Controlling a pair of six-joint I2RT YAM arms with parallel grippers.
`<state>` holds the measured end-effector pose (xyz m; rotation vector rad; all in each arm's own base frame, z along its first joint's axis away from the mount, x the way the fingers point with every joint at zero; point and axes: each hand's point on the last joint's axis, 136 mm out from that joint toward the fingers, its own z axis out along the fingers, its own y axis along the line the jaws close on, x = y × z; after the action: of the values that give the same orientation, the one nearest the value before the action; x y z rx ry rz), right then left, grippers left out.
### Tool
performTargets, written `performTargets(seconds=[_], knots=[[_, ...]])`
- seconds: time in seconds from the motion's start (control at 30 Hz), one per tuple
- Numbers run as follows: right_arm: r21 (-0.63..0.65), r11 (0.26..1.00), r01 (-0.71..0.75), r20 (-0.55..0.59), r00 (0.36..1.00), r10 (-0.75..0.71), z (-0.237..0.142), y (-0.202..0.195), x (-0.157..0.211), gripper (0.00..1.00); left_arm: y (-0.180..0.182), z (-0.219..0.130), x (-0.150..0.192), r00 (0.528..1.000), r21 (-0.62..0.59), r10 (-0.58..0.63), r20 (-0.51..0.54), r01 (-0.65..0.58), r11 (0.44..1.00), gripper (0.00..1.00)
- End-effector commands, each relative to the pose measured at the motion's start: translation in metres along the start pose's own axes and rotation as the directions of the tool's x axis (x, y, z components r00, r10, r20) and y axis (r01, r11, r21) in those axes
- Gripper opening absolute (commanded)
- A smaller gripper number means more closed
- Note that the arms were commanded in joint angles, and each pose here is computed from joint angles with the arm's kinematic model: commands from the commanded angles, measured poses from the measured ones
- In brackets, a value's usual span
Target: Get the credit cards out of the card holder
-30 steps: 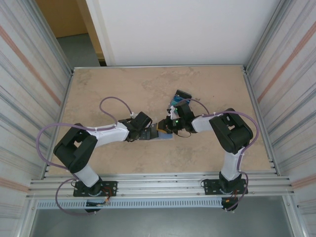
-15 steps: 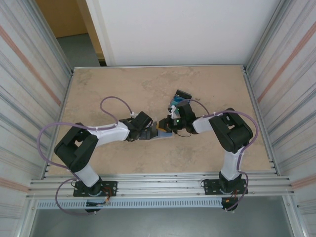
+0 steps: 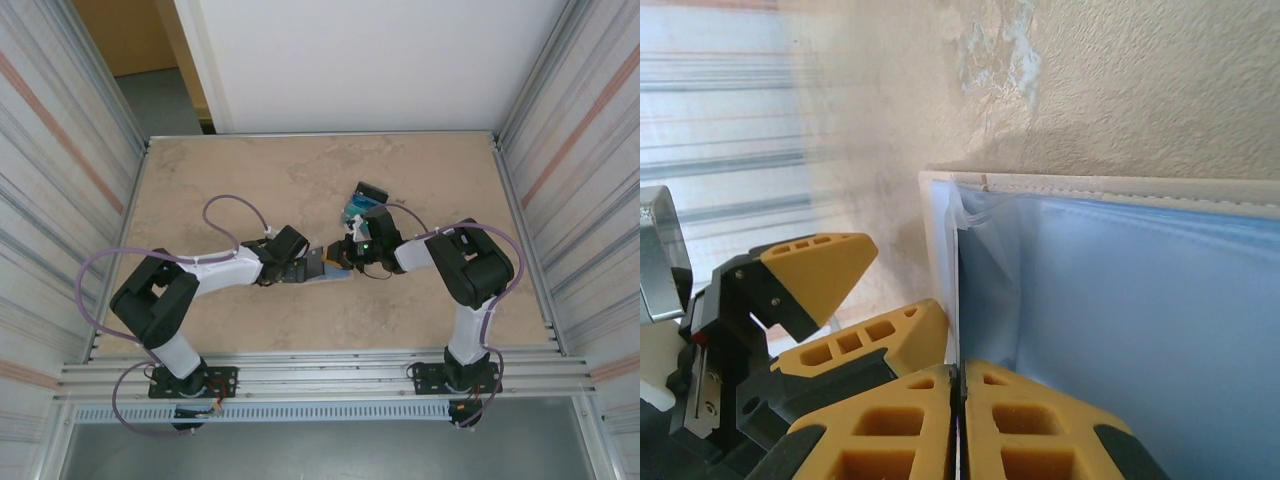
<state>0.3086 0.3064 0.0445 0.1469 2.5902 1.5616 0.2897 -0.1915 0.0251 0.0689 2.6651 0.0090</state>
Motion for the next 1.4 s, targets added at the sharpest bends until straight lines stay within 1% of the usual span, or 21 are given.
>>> performTargets(seconds=[0.0,0.17,0.43,0.57,1.03,1.37], knots=[[-0.011,1.000,-0.026,-0.008,1.000,0.025,-0.003,-0.004,0.002,0.11,0.004,0.001,0.002,1.000,-0.037,0.008,-0.018,-0.009,0.999,0.99],[-0.005,0.999,-0.033,-0.016,0.999,0.033,-0.003,-0.009,0.003,0.11,-0.002,-0.003,-0.005,1.000,-0.012,0.010,-0.006,-0.010,1.000,0.99],[-0.003,0.999,-0.037,-0.024,0.999,0.037,0.000,-0.011,0.004,0.11,-0.021,-0.024,-0.031,0.998,0.083,0.000,0.064,-0.005,0.997,0.99],[-0.004,0.999,-0.036,-0.024,0.999,0.036,0.000,-0.011,0.004,0.11,-0.027,-0.024,-0.036,0.997,0.096,0.015,0.070,-0.022,0.995,0.99],[-0.004,0.999,-0.037,-0.024,0.999,0.037,0.000,-0.011,0.004,0.12,-0.038,-0.001,-0.023,0.998,0.119,0.055,0.008,-0.056,0.991,0.99],[-0.013,0.999,-0.037,-0.016,0.999,0.037,-0.003,-0.010,0.003,0.12,-0.023,0.009,-0.004,0.997,0.075,0.054,-0.048,-0.050,0.996,0.99]])
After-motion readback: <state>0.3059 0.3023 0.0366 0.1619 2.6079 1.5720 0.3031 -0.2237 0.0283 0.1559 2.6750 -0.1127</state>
